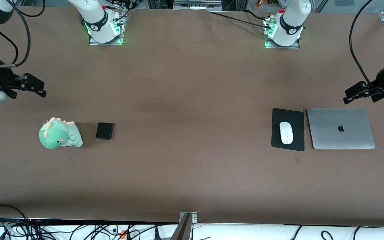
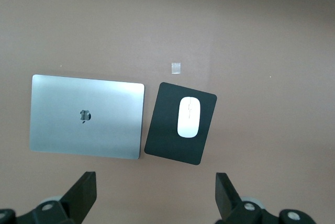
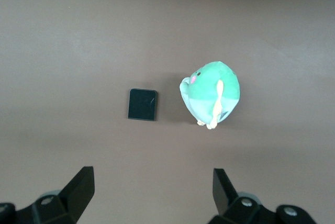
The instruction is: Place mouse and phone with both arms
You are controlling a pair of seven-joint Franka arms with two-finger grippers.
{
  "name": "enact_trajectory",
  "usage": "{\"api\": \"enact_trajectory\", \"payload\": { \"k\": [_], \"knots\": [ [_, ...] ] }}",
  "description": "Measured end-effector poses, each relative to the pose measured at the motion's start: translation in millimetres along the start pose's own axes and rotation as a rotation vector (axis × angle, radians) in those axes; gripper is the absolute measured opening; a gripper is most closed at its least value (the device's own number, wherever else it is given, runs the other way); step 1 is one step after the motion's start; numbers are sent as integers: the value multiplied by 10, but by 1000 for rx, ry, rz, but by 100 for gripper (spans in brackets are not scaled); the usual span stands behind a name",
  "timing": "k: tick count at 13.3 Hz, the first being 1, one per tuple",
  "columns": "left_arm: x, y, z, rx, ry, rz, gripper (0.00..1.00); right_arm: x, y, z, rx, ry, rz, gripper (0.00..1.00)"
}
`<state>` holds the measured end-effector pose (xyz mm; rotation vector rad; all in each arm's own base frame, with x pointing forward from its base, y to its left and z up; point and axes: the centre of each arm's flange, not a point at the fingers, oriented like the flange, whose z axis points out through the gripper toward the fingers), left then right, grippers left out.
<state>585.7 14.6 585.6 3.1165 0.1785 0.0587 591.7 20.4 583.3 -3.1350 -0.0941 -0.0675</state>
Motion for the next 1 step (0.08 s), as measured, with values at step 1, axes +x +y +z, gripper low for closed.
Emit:
{"api": "enact_trajectory", "payload": {
  "k": [1],
  "knots": [
    [0,19,4,0,-1,3,100,23,-6,38,0,-2,-1,100]
  ]
}}
